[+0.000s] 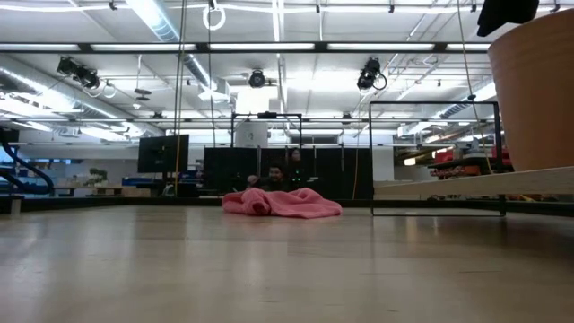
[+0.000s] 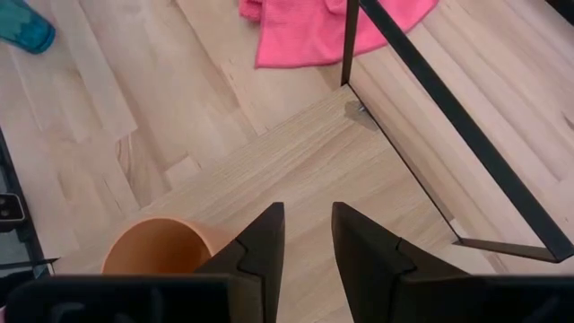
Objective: Stack small to large cups/mugs on shelf
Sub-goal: Put the blue cup on the shelf
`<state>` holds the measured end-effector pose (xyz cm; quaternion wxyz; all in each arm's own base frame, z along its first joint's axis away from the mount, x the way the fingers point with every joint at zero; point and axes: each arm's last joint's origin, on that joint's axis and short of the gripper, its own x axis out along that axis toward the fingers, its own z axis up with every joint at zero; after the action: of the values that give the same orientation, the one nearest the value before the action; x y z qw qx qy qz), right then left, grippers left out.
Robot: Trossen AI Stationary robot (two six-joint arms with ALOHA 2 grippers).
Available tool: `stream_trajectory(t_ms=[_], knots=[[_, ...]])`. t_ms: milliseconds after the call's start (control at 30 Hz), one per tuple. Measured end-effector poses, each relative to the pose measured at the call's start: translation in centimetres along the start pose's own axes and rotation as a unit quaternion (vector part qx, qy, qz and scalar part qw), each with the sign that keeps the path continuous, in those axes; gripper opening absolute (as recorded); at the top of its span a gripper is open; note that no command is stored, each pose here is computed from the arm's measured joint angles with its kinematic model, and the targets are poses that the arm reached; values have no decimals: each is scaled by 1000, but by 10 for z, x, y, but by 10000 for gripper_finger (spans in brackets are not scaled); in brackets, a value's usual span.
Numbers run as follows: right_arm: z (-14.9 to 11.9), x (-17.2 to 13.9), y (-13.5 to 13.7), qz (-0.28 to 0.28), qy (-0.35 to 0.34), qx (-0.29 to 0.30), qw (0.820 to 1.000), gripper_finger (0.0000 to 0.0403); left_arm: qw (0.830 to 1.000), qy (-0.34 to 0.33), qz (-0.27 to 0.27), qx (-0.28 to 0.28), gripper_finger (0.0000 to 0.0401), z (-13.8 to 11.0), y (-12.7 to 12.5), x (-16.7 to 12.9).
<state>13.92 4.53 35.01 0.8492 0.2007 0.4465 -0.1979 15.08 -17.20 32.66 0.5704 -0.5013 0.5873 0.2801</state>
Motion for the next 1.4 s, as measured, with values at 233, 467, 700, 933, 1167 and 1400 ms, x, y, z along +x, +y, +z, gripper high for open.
stream_trajectory(t_ms=[233, 467, 700, 933, 1167, 1400], knots=[[0, 0, 0, 0, 0, 0, 1000, 103, 1000, -11, 26, -3, 155, -5, -5, 14], [0, 0, 0, 0, 0, 0, 1000, 103, 998, -25, 53, -2, 169, -7, -9, 26], [0, 0, 0, 0, 0, 0, 1000, 103, 997, -33, 68, -3, 163, -8, -13, 35], [0, 0, 0, 2, -1, -1, 1000, 103, 996, -43, 84, -4, 163, -9, -16, 45], [0, 0, 0, 2, -1, -1, 1000, 103, 994, -59, 92, -6, 162, -9, -20, 54], [0, 0, 0, 2, -1, -3, 1000, 103, 994, -60, 94, -8, 158, -9, -20, 56]])
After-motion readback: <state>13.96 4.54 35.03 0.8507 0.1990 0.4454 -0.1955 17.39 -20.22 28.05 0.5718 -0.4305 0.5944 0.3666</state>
